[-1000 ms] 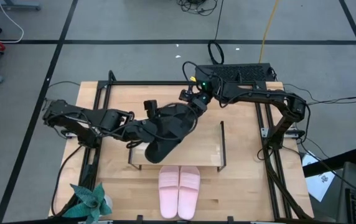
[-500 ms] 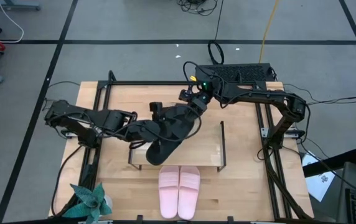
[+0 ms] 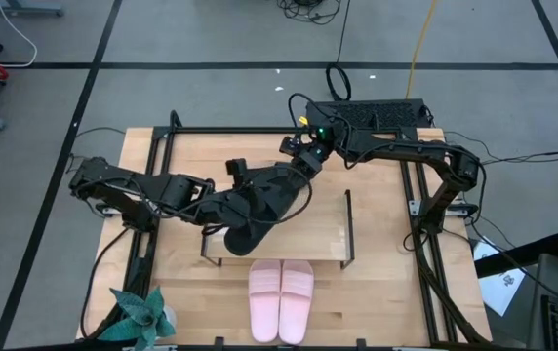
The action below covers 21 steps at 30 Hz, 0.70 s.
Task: Pick and place slides into the shelf
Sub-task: Put the top black slide on the shelf
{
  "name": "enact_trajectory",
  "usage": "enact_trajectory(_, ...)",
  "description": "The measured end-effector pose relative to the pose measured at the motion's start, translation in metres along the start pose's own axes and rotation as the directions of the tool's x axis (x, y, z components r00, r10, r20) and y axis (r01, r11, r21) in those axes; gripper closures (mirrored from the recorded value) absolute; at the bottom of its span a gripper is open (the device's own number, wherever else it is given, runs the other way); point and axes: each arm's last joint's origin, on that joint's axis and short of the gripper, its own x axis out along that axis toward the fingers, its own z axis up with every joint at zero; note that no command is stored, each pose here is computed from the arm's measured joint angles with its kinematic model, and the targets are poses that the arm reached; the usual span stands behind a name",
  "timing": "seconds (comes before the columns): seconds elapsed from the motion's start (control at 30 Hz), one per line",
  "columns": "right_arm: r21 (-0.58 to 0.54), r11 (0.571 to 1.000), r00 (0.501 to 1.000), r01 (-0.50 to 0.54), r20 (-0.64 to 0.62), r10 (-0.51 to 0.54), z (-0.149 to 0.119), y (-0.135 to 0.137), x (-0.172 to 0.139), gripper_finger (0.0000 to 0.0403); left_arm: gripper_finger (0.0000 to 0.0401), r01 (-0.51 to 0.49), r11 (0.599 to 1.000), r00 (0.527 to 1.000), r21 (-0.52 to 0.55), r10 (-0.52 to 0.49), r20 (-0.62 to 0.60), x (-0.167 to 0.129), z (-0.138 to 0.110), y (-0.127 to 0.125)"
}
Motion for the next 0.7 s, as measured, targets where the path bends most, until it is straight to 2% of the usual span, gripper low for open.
enact_trajectory(0.23,0.056,0.998,0.997,-0.033,-0.070,0.037,-0.002,0.002,-0.001,0.0352,0.0400,-0.036,0.990,0.999,-0.139,0.032,-0.028,-0.016,-0.008,0.005)
enact_trajectory(0.33,0.057,0.997,0.991,-0.056,-0.118,0.062,-0.004,0.004,0.001,0.0351,0.0400,-0.092,0.980,0.995,-0.178,0.086,-0.042,-0.021,-0.011,0.005)
enact_trajectory(0.43,0.047,0.997,0.992,-0.055,-0.110,0.060,-0.005,0.007,0.000,0.0351,0.0400,-0.150,0.964,0.984,-0.221,0.125,-0.125,-0.025,-0.024,0.001)
enact_trajectory(0.53,0.022,0.998,0.994,-0.055,-0.089,0.057,-0.005,0.014,-0.005,0.0351,0.0401,-0.165,0.924,0.982,-0.344,0.120,-0.148,-0.029,-0.028,-0.001)
enact_trajectory(0.7,-0.036,0.998,0.997,-0.059,-0.052,0.058,-0.003,0.024,-0.015,0.0351,0.0401,-0.162,0.888,0.983,-0.430,0.107,-0.148,-0.031,-0.028,-0.008)
